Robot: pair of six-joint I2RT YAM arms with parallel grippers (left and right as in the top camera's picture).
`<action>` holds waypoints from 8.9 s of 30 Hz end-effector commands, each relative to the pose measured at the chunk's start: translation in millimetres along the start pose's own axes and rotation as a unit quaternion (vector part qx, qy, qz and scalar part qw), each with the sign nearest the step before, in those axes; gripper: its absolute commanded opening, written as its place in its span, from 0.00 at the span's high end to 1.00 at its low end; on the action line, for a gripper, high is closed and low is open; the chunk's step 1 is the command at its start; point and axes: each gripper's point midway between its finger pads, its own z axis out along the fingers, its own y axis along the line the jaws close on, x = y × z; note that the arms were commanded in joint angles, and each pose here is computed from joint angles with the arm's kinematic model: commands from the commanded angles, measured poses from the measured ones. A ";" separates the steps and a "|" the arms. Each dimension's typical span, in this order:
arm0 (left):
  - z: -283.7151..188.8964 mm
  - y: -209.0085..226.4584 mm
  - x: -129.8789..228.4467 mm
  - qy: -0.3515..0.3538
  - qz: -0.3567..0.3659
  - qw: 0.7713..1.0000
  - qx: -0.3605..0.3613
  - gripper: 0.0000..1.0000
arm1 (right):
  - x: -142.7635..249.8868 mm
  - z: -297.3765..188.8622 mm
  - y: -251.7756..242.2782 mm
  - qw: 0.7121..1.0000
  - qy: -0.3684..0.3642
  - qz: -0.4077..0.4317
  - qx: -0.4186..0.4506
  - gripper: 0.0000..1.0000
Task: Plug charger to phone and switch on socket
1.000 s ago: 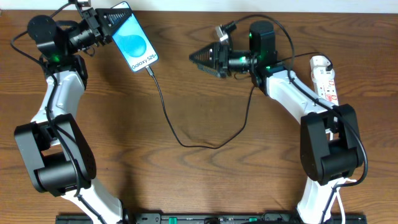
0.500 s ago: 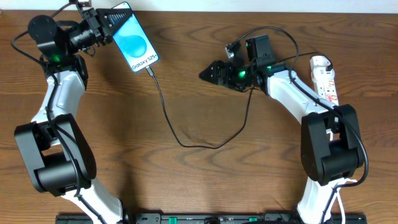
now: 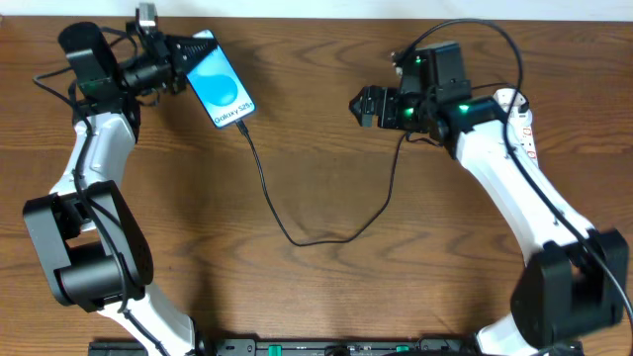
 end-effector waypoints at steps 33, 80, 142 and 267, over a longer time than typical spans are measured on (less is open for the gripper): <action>-46.5 186.2 99.2 0.030 -0.047 0.929 -0.365 0.93 | 1.2 -52.4 -24.8 0.994 -0.022 -0.017 0.108 0.01; -62.5 235.7 132.2 0.042 -0.081 0.904 -0.417 0.83 | 1.5 -52.3 -24.7 0.994 -0.021 -0.017 0.108 0.01; -73.4 239.7 152.9 0.058 -0.132 0.884 -0.444 0.10 | 3.8 -52.4 -25.5 0.994 -0.016 -0.015 0.110 0.02; -88.2 50.8 155.2 0.042 0.256 0.786 -0.561 0.09 | 19.6 -54.0 -32.4 0.992 0.015 -0.007 0.124 0.01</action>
